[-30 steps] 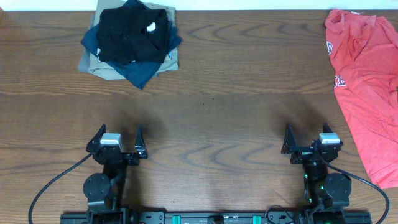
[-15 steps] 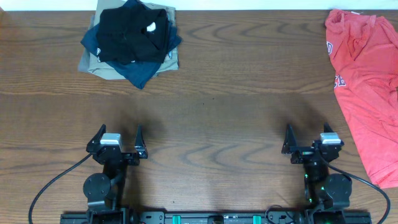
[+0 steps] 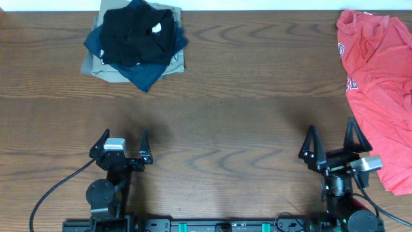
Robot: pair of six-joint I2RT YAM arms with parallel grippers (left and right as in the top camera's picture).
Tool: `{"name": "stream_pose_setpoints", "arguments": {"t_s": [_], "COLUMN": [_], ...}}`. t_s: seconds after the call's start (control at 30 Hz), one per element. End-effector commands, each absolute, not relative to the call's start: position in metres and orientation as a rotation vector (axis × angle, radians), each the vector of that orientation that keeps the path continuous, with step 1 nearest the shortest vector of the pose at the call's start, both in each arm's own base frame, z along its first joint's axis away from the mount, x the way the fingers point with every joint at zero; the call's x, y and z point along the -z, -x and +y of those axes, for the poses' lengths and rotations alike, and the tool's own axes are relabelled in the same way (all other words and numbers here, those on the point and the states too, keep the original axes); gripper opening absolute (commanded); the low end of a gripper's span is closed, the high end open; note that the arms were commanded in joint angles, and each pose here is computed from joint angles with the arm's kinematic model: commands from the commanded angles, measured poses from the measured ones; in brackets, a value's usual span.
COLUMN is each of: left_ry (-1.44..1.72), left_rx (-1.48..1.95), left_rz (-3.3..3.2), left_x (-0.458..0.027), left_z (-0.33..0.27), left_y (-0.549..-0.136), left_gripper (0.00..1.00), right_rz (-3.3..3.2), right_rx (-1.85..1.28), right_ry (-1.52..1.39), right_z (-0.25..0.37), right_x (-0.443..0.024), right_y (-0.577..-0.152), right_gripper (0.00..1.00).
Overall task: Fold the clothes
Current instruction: 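Reach the right gripper to the red t-shirt at the right edge and grasp it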
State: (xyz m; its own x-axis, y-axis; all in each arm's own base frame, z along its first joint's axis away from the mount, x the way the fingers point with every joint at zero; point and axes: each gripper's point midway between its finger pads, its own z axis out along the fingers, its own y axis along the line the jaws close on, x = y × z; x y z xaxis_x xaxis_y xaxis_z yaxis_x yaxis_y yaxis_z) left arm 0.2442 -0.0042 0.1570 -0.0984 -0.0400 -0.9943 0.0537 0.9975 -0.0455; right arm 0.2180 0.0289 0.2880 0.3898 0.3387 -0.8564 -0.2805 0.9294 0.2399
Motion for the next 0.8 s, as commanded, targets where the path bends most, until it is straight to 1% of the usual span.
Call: {"name": "stream_pose_setpoints", "arguments": {"t_s": [0.0,0.1,0.3,0.63,0.77], "left_ry": [-0.012,-0.012,-0.012,-0.012,-0.012], "left_rx": [0.068,0.067,0.067,0.067,0.067], "left_rz": [1.713,1.713,1.713,1.713,1.713], "left_x": [-0.140,-0.140,-0.140,-0.140,-0.140], "left_z": [-0.003,-0.003,-0.003,-0.003,-0.003], "left_y": [-0.244,-0.244,-0.244,-0.244,-0.244], "left_gripper": [0.98,0.98,0.98,0.98,0.98], "right_rz": [1.100,1.128,1.157,0.965,0.917], "right_rx": [-0.506,-0.656,-0.701,-0.688,-0.604], "right_ry": [-0.085,-0.062,0.003,0.018,0.067], "right_z": [0.034,0.050,0.063,0.056,0.055], "right_x": [-0.289,-0.286,-0.282,-0.322,-0.346], "right_y": [-0.216,-0.213,-0.211,-0.189,-0.180], "right_gripper": [0.99,0.99,0.99,0.99,0.99]}}
